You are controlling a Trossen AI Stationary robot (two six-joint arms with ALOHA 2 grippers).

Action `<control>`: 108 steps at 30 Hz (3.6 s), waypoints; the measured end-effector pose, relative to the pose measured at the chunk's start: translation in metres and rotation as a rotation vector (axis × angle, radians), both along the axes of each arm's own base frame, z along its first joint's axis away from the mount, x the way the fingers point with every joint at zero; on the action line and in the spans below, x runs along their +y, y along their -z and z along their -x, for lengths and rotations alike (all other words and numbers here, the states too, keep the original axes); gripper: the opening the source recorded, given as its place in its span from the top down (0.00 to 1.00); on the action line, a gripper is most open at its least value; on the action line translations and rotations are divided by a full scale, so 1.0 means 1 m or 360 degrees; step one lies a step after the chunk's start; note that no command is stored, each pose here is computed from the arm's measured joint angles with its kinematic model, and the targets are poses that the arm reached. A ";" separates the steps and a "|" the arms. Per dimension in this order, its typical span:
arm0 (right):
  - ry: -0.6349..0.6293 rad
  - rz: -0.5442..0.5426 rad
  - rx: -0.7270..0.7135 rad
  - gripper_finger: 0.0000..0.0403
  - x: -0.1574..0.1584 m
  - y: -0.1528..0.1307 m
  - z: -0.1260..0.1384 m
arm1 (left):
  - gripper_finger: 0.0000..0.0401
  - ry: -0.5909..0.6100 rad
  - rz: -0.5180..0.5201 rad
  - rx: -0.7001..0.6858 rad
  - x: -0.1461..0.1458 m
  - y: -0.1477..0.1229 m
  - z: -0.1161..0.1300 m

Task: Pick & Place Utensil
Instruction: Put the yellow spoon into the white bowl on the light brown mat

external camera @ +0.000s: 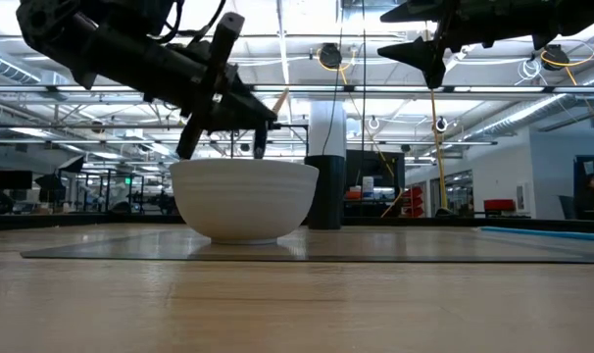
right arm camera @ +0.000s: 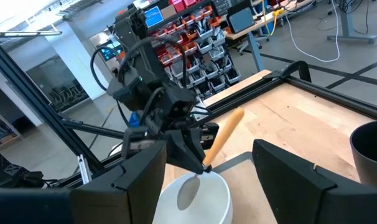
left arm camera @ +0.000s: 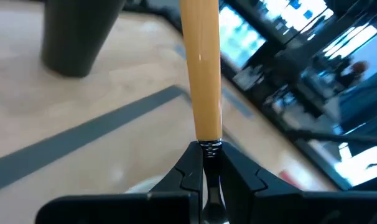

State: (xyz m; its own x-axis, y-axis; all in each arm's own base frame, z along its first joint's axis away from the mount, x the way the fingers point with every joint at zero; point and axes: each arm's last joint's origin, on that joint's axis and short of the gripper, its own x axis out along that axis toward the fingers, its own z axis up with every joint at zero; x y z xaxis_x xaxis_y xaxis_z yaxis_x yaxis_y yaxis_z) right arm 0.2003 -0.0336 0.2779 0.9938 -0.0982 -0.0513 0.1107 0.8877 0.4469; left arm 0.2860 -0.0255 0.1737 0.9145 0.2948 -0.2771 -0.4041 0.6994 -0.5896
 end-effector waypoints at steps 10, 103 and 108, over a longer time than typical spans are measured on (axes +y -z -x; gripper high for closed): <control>0.0000 -0.0005 0.0027 0.41 0.000 0.002 0.000 | 0.93 -0.0197 0.0112 0.0102 -0.010 0.010 0.007; 0.0042 -0.0004 0.0048 0.41 -0.001 0.012 0.001 | 0.81 -0.0246 0.0165 0.0314 -0.015 0.038 -0.008; 0.0042 -0.0004 0.0048 0.41 -0.001 0.012 0.001 | 0.84 -0.0230 0.0150 0.0301 -0.016 0.037 -0.008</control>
